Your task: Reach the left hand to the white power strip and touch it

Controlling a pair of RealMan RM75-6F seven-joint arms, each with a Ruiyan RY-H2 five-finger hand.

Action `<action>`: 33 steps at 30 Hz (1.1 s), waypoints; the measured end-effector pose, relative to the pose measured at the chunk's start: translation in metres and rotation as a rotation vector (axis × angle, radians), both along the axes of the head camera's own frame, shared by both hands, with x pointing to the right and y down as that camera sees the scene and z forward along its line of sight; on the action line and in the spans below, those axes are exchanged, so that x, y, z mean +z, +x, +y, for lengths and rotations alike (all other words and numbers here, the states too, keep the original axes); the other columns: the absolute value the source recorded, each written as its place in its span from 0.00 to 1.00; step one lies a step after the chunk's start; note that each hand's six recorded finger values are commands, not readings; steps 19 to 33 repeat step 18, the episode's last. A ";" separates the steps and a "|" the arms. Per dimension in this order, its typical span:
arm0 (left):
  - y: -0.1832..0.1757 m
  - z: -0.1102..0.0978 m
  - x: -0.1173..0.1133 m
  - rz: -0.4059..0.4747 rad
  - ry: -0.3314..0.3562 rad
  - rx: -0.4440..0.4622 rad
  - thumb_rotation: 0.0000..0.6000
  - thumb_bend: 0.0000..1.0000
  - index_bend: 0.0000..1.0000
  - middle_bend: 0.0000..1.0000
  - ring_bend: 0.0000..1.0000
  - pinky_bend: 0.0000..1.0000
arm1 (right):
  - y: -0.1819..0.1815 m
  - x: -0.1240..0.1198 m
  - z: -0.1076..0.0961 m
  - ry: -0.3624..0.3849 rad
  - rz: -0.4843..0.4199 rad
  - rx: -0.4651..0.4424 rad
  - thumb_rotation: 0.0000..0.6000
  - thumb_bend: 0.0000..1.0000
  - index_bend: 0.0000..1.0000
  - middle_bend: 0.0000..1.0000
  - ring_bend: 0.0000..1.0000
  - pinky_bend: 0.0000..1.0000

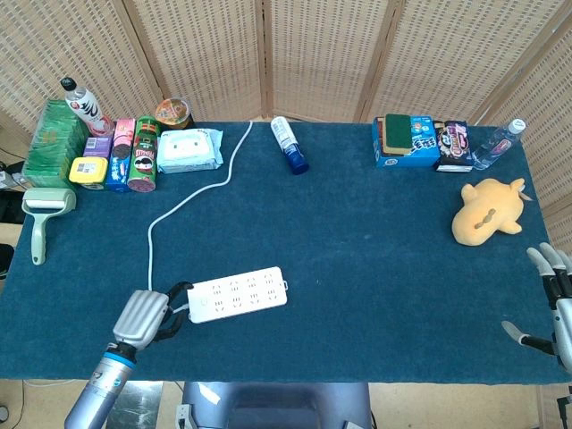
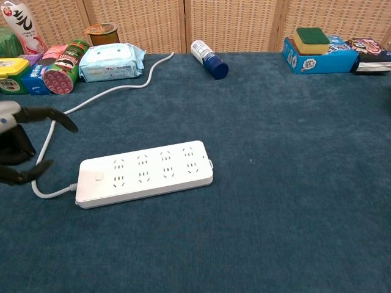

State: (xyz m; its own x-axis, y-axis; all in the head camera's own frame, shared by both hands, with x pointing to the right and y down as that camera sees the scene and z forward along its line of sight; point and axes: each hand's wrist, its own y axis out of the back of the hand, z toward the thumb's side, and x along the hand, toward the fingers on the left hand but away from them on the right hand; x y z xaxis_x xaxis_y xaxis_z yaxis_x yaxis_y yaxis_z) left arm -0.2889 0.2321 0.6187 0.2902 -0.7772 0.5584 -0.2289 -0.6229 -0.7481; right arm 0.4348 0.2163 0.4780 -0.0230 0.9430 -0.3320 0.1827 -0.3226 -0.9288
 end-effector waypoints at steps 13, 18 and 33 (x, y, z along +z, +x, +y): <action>-0.109 0.001 -0.056 -0.153 0.174 -0.149 1.00 0.21 0.00 0.00 0.00 0.04 | -0.006 0.002 0.000 0.002 0.028 -0.012 1.00 0.00 0.04 0.01 0.00 0.00; -0.134 0.005 -0.063 -0.156 0.170 -0.203 1.00 0.21 0.00 0.00 0.00 0.02 | -0.007 0.004 0.001 0.000 0.041 -0.016 1.00 0.00 0.04 0.01 0.00 0.00; -0.134 0.005 -0.063 -0.156 0.170 -0.203 1.00 0.21 0.00 0.00 0.00 0.02 | -0.007 0.004 0.001 0.000 0.041 -0.016 1.00 0.00 0.04 0.01 0.00 0.00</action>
